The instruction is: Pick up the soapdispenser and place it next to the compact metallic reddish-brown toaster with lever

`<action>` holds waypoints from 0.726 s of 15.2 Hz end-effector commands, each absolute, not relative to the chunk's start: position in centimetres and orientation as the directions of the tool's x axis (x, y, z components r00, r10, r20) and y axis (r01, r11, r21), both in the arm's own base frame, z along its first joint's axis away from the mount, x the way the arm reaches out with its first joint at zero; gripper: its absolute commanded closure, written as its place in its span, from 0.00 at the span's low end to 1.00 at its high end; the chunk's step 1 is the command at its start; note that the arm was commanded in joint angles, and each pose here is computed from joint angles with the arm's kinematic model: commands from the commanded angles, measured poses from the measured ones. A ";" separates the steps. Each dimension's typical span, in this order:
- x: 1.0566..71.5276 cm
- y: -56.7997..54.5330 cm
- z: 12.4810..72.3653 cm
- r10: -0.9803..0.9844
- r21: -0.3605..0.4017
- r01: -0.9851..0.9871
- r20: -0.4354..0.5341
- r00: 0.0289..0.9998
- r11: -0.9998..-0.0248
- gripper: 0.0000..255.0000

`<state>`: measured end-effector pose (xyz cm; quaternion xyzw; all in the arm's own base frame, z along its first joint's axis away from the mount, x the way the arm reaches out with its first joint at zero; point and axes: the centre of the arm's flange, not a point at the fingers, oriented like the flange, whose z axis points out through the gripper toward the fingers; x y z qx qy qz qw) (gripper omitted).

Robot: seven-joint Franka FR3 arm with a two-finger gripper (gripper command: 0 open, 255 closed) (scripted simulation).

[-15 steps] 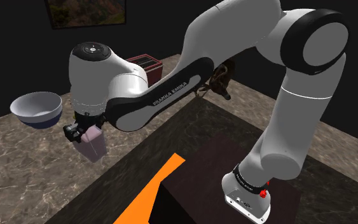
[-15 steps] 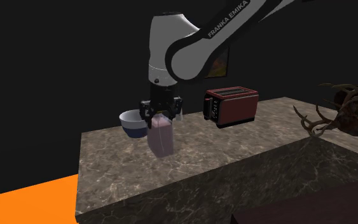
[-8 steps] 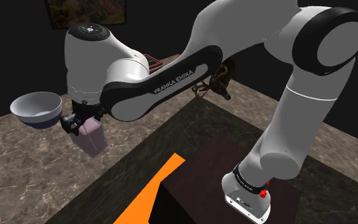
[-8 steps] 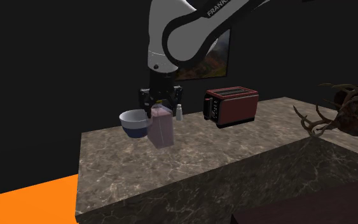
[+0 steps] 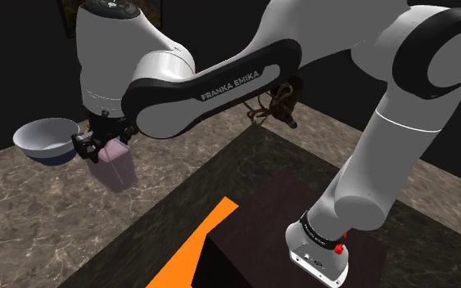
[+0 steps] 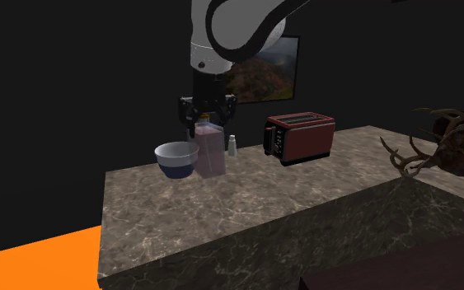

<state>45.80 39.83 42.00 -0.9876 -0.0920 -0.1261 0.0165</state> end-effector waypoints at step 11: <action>45.9 39.8 48.3 0.178 -0.010 0.186 0.252 0.951 -0.983 1.00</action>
